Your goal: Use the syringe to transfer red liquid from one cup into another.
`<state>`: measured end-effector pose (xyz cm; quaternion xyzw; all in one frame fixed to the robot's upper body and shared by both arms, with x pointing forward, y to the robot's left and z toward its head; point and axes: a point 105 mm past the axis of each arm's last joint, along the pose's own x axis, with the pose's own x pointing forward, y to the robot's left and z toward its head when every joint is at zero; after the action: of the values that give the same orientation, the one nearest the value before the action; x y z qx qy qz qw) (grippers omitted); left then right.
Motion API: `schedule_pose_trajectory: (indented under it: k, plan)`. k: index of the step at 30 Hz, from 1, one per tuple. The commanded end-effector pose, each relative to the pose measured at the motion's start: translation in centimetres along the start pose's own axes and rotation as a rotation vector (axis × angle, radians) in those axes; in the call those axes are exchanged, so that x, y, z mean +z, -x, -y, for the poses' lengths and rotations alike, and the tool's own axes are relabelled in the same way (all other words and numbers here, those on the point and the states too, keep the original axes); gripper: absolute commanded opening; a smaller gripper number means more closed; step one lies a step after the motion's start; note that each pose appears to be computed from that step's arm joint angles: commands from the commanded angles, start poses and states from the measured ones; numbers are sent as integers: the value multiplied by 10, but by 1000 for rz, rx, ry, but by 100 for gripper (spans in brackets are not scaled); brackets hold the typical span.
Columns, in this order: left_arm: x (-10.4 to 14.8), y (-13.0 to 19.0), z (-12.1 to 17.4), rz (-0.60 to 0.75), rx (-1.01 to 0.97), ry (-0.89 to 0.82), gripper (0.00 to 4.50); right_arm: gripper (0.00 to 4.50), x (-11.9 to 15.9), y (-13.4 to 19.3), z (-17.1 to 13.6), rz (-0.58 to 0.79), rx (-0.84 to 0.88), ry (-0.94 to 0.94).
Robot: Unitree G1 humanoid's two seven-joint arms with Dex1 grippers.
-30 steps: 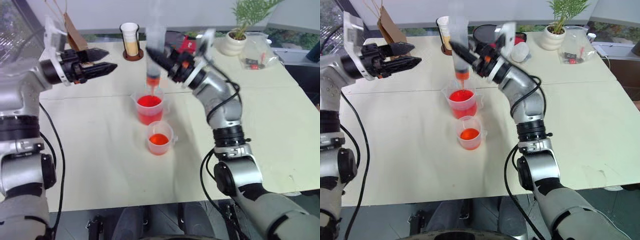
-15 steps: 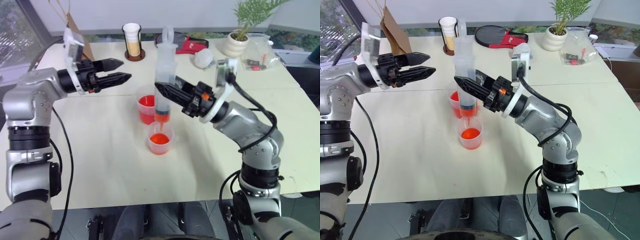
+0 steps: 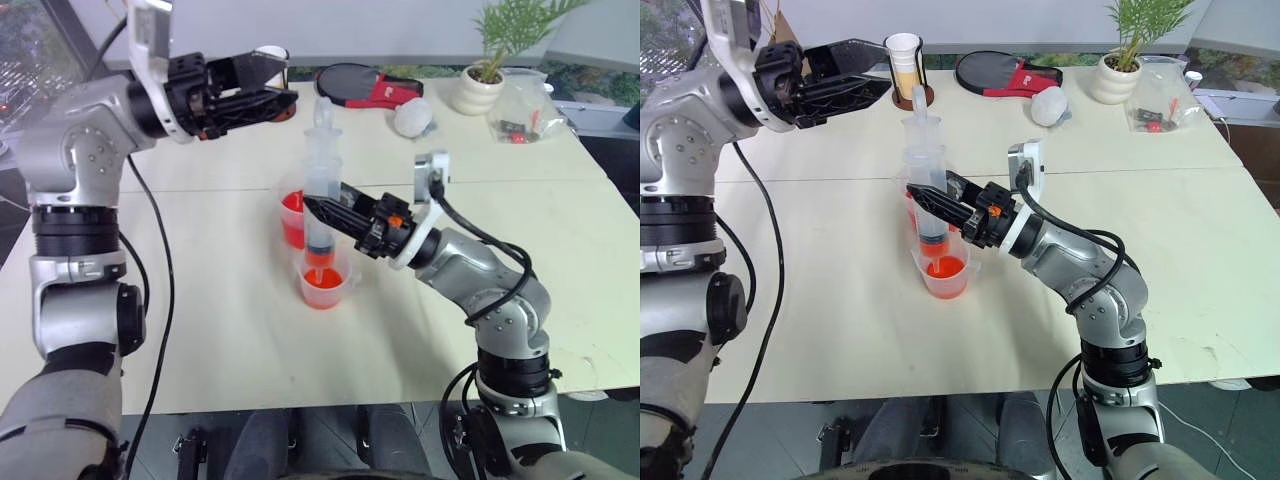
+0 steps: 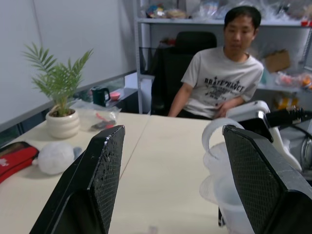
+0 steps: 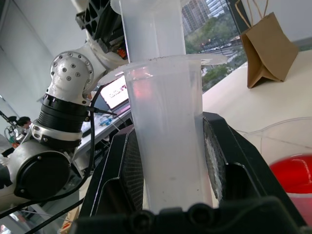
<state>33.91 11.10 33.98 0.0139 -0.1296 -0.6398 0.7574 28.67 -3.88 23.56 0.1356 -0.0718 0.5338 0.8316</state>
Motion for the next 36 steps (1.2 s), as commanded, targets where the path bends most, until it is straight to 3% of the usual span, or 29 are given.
schedule_pose_trajectory:
  k: [1, 9, 12, 17, 22, 36]
  plan:
    - [6, -10, 6, -7, -50, -48, 327, 137, 10, -1, -9, 38, 28, 46]
    - [-7, -20, 5, -31, -65, -55, 327, 137, 10, 0, -9, 42, 22, 52]
    - [-6, -25, 3, -19, -65, -69, 243, 137, 9, -1, -9, 35, 26, 57]
    - [-5, -30, 6, -3, -97, -68, 5, 137, 6, 1, -8, 22, 21, 65]
    - [-11, -32, 21, -27, -179, -29, 5, 137, 6, 4, -5, 19, 9, 77]
    - [-63, -35, 41, -158, -240, 32, 5, 137, 28, 8, 11, 44, -20, 190]
